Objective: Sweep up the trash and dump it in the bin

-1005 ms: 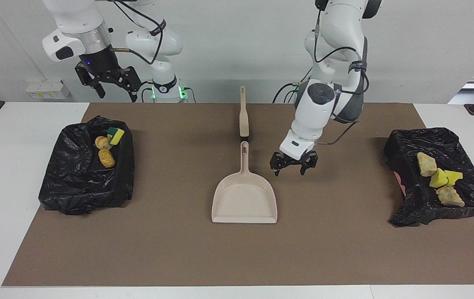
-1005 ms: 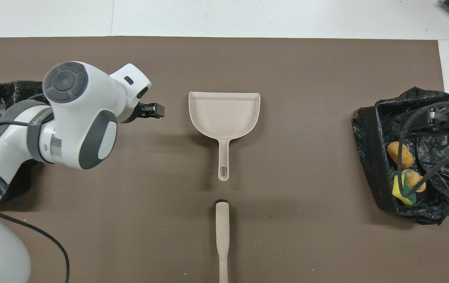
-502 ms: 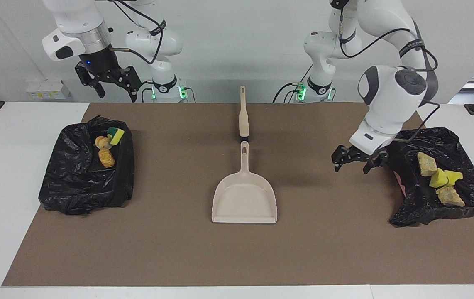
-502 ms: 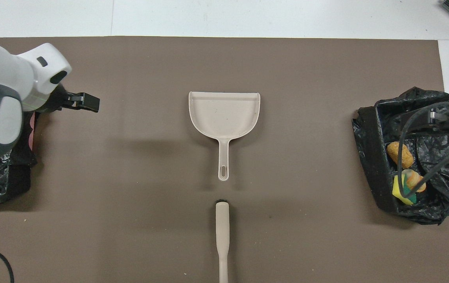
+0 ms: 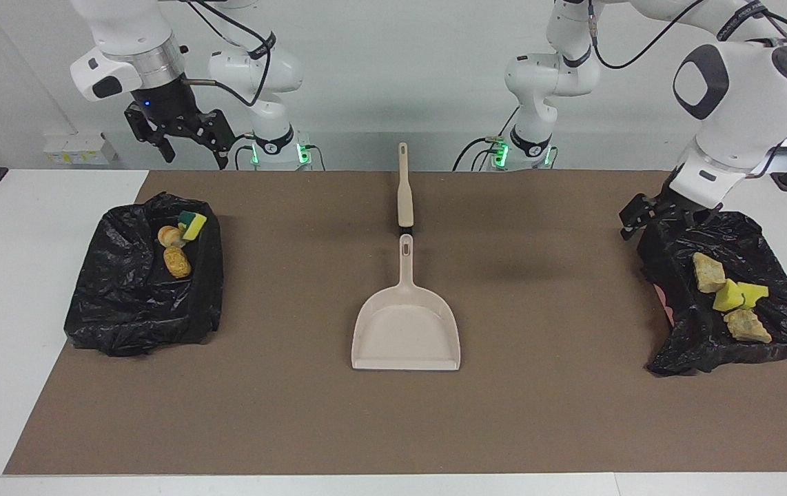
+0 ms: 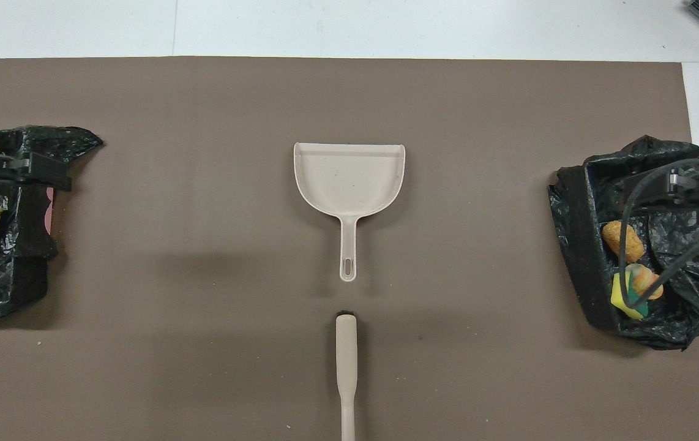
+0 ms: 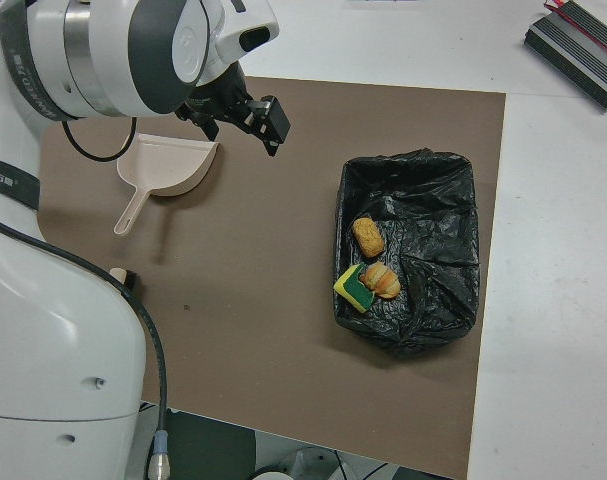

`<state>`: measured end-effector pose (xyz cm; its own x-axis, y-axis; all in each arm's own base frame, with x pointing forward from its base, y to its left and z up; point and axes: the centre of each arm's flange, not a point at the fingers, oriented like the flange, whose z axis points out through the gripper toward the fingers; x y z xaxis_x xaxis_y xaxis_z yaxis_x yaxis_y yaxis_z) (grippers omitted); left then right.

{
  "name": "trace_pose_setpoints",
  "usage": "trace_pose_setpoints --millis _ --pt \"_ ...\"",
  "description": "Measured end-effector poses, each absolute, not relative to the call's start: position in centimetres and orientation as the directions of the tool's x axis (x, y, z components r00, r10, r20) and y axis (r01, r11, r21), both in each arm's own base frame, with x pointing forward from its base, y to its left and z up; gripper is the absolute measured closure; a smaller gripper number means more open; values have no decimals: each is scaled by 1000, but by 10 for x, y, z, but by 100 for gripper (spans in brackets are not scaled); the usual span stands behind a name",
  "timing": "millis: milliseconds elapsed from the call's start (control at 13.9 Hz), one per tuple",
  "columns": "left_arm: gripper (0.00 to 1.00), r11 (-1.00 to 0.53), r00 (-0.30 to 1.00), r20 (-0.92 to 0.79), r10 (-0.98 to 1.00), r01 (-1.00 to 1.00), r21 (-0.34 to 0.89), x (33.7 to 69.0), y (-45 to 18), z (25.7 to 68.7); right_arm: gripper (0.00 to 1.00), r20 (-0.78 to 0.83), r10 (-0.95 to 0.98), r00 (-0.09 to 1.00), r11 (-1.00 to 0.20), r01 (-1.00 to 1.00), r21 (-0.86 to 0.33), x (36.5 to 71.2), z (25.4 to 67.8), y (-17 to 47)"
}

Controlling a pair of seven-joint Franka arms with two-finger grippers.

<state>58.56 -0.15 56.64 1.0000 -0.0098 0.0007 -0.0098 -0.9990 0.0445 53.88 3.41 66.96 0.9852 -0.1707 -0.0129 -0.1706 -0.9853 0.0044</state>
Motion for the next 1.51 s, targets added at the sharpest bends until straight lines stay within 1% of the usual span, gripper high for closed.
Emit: trace_pose_setpoints --millis 215,502,646,1507 --pt "0 -999 1000 -30 7 9 48 570 10 583 0 -13 -171 985 -985 -171 4 539 669 34" --pt "0 -999 997 -77 -4 0 52 549 7 624 0 -14 -171 985 -985 -171 5 539 669 34" --pt "0 -999 997 -82 -6 -2 52 538 8 636 0 -14 -171 985 -985 -171 5 539 669 34" --pt "0 -998 995 -96 -23 -18 53 530 6 638 0 -15 -171 985 -985 -171 5 539 669 34"
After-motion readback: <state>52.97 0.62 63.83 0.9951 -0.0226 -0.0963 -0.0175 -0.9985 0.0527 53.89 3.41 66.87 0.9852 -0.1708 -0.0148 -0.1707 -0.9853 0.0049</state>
